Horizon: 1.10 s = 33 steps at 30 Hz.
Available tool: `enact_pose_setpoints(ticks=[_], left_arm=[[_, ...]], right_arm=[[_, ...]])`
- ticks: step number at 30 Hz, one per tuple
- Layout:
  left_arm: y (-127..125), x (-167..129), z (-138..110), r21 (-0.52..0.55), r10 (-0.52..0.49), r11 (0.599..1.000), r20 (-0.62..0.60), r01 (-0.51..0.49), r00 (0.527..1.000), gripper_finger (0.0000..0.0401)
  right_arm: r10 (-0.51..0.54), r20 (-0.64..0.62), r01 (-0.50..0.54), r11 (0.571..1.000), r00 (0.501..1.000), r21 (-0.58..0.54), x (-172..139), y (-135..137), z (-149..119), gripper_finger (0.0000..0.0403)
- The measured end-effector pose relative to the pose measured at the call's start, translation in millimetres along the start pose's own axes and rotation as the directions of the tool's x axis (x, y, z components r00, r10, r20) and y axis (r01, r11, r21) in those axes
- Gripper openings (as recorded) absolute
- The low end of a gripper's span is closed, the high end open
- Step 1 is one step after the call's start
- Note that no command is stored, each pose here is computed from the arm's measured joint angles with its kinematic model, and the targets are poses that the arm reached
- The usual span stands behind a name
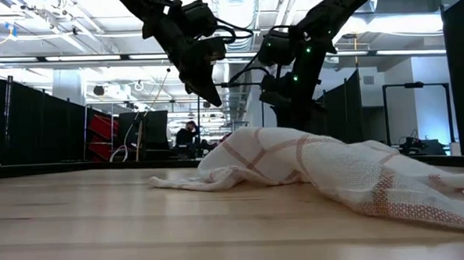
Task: Roll towel
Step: Fold the white checkered towel
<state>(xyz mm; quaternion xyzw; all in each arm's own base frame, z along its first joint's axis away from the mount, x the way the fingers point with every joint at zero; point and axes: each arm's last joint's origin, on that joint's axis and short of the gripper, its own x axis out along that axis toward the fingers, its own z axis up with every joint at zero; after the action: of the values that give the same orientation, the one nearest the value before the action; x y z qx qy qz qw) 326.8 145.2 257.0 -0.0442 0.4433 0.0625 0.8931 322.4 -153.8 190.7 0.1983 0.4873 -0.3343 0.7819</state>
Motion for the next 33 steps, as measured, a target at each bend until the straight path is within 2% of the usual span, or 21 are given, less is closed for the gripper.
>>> enact_pose_setpoints(ticks=[8,10,14,17,20,25,28,30,33], left_arm=[[-3,0,0,0.017,-0.005,1.000,0.000,0.005,1.000,0.0000],[-3,0,0,0.019,-0.005,1.000,0.000,0.005,1.000,0.0000],[-3,0,1,0.020,-0.005,1.000,0.001,0.005,1.000,0.0000],[-3,1,0,0.028,-0.006,1.000,0.000,0.006,1.000,0.0000],[-3,1,0,0.036,-0.007,0.999,-0.005,0.008,1.000,0.0000],[-4,1,-1,0.034,-0.008,0.999,-0.011,0.009,1.000,0.0000],[-4,1,-1,0.035,-0.010,0.999,-0.012,0.011,1.000,0.0000],[-6,1,0,0.045,-0.013,0.999,-0.011,0.014,1.000,0.0000],[-8,2,0,0.059,-0.038,0.997,-0.007,0.039,0.999,0.0000]], right_arm=[[-0.024,-0.044,0.024,1.000,0.999,-0.005,10,-7,-2,0.0127],[-0.022,-0.047,0.021,1.000,0.999,-0.013,10,-8,-2,0.0099],[0.032,-0.064,-0.035,0.998,0.997,-0.046,10,-8,-2,0.0014],[0.055,-0.068,-0.058,0.998,0.996,-0.041,11,-9,-1,0.0003],[0.066,-0.062,-0.069,0.996,0.996,-0.054,2,-10,-1,0.0000],[0.074,-0.049,-0.079,0.992,0.996,-0.100,-32,-14,-3,0.0000],[0.092,-0.003,-0.092,0.990,0.996,-0.108,-44,-18,-1,0.0002],[0.177,-0.003,-0.176,0.979,0.984,-0.099,-42,-23,4,0.0011],[0.335,-0.109,-0.342,0.938,0.936,-0.052,-19,-29,3,0.0043]])
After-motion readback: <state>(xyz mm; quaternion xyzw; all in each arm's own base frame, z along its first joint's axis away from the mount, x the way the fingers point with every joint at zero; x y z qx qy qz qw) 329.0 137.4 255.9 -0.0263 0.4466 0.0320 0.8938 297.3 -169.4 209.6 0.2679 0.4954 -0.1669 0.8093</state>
